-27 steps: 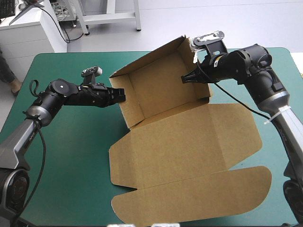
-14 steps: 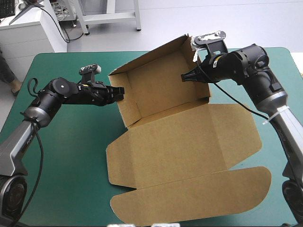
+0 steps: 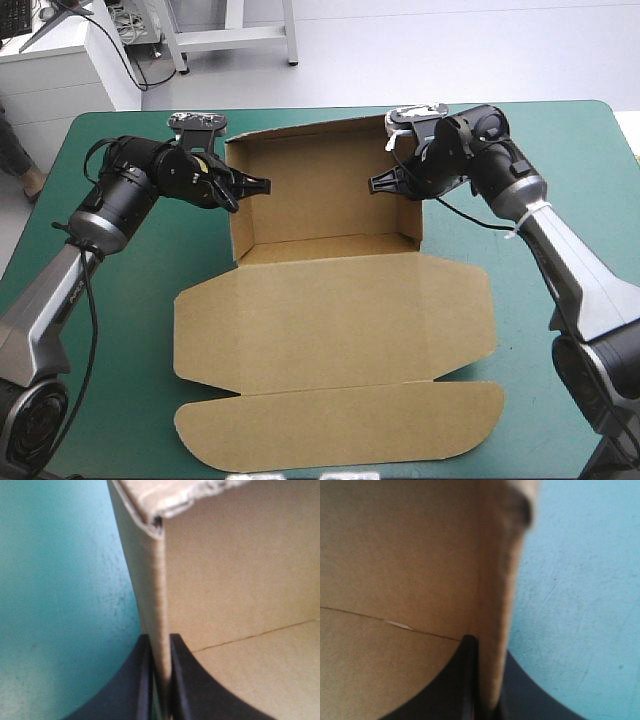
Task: Fold the box
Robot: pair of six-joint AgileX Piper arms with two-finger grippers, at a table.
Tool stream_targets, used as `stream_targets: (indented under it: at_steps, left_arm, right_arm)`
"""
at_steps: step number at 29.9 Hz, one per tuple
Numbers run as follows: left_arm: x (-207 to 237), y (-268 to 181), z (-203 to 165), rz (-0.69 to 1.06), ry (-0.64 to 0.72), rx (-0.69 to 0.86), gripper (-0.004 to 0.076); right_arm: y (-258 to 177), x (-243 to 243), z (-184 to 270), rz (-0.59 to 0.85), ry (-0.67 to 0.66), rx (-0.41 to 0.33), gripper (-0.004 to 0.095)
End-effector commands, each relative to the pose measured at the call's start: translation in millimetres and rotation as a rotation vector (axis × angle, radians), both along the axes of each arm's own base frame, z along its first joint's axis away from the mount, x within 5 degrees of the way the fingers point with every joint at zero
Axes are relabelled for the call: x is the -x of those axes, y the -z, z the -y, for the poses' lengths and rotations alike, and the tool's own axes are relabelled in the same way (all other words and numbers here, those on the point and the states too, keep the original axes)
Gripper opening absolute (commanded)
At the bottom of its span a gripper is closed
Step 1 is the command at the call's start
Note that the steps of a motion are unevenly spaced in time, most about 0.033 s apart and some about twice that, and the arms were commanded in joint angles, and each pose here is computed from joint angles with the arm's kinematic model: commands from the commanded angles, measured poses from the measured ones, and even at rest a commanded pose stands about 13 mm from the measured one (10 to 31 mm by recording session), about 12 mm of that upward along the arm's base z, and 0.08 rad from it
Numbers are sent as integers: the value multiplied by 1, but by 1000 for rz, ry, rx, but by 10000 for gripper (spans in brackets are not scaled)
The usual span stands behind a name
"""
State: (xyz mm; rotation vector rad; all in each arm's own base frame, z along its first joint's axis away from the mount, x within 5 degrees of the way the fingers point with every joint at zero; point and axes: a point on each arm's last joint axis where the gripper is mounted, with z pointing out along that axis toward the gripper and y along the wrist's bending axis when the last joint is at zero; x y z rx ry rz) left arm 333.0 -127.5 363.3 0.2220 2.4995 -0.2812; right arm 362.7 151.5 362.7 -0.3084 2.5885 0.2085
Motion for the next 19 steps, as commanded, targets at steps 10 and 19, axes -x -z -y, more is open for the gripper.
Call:
stream_targets:
  at_steps: [10, 19]
  left_arm:
    - [-42, 49, 26, -119, 23, -27, -8]
    - [-59, 94, 33, -208, 56, -90, -8]
  right_arm:
    - [53, -39, -14, -98, -17, -93, -13]
    - [82, -56, -19, -91, -26, -75, -13]
